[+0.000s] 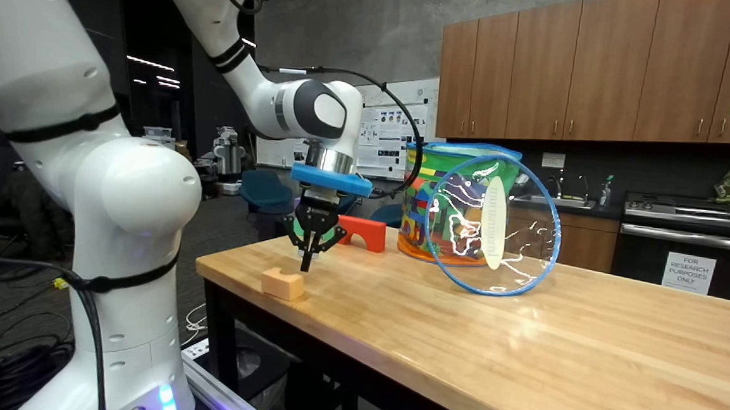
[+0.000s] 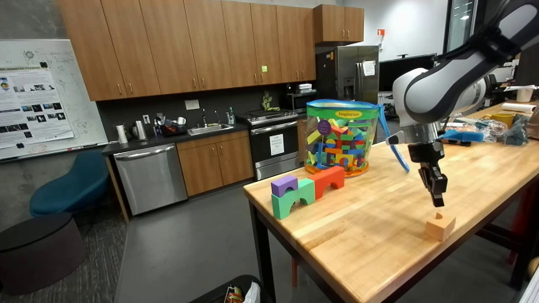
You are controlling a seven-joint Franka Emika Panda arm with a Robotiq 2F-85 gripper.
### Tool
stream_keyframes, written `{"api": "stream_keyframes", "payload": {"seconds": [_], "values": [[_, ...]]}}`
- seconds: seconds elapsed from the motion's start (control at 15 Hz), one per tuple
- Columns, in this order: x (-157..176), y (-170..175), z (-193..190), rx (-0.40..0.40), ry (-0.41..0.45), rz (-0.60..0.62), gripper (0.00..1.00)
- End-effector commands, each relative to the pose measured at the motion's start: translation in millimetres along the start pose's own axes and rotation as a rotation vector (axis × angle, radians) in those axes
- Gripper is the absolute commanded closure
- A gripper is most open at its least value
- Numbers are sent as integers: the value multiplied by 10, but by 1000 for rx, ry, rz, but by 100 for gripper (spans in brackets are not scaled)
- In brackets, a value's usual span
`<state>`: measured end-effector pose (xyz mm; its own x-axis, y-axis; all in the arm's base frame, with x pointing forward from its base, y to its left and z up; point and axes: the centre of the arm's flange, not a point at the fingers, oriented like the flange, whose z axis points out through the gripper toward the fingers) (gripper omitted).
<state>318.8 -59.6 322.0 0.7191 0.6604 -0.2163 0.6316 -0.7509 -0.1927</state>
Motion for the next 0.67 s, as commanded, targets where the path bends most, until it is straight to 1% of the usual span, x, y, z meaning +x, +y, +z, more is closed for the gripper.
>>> {"api": "stream_keyframes", "payload": {"seconds": [0.0, 0.6], "values": [[-106, -137, 198, -12, -30, 20, 100], [-90, -157, 246, 1, -49, 17, 100]]}}
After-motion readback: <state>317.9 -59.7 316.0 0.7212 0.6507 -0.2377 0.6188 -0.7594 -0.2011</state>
